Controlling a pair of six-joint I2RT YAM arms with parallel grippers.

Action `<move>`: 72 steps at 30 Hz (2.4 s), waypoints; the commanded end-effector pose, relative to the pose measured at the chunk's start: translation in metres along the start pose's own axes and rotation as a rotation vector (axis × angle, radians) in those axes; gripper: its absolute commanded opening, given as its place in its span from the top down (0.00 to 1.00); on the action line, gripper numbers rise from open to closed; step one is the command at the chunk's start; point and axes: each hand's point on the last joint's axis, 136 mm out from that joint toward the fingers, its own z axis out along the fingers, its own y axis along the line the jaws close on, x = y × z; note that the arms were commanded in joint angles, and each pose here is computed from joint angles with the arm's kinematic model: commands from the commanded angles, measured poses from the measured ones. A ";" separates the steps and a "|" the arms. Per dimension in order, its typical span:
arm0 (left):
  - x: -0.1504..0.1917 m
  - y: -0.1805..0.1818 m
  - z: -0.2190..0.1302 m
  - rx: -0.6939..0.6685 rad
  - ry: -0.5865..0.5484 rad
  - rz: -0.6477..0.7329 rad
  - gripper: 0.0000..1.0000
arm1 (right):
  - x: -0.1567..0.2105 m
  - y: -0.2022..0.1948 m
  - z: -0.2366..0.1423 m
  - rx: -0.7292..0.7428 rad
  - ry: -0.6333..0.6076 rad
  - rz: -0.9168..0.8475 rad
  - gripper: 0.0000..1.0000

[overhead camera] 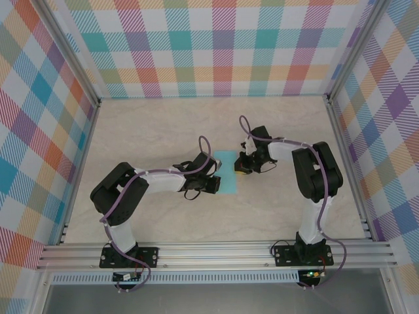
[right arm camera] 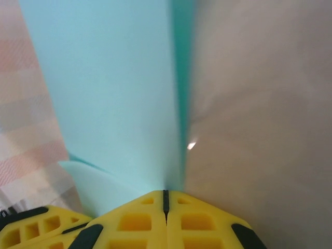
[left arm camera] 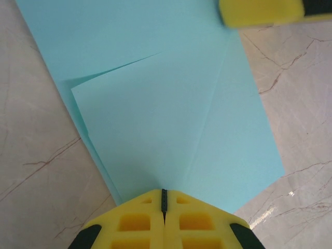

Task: Fold a paper plane with a square sheet of paper (fold left side to right side)
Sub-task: Fold the triangle a second time at the center of the table.

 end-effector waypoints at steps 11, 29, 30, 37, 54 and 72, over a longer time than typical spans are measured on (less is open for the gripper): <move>0.029 0.025 0.000 -0.090 0.093 -0.031 1.00 | 0.028 0.031 -0.017 -0.048 -0.039 -0.063 1.00; 0.023 0.021 -0.006 -0.081 0.077 -0.023 1.00 | 0.032 0.034 0.024 -0.043 0.039 -0.042 1.00; 0.023 0.021 -0.007 -0.082 0.076 -0.023 1.00 | 0.035 0.028 0.025 -0.017 0.050 -0.031 1.00; 0.003 -0.003 -0.024 0.006 0.023 -0.015 0.97 | 0.048 -0.001 0.035 0.103 0.116 0.017 1.00; 0.013 -0.010 -0.004 0.085 0.055 -0.052 1.00 | 0.056 -0.011 0.040 0.140 0.145 0.033 1.00; 0.039 0.027 -0.002 0.003 0.079 -0.115 1.00 | 0.059 -0.019 0.041 0.181 0.162 0.037 1.00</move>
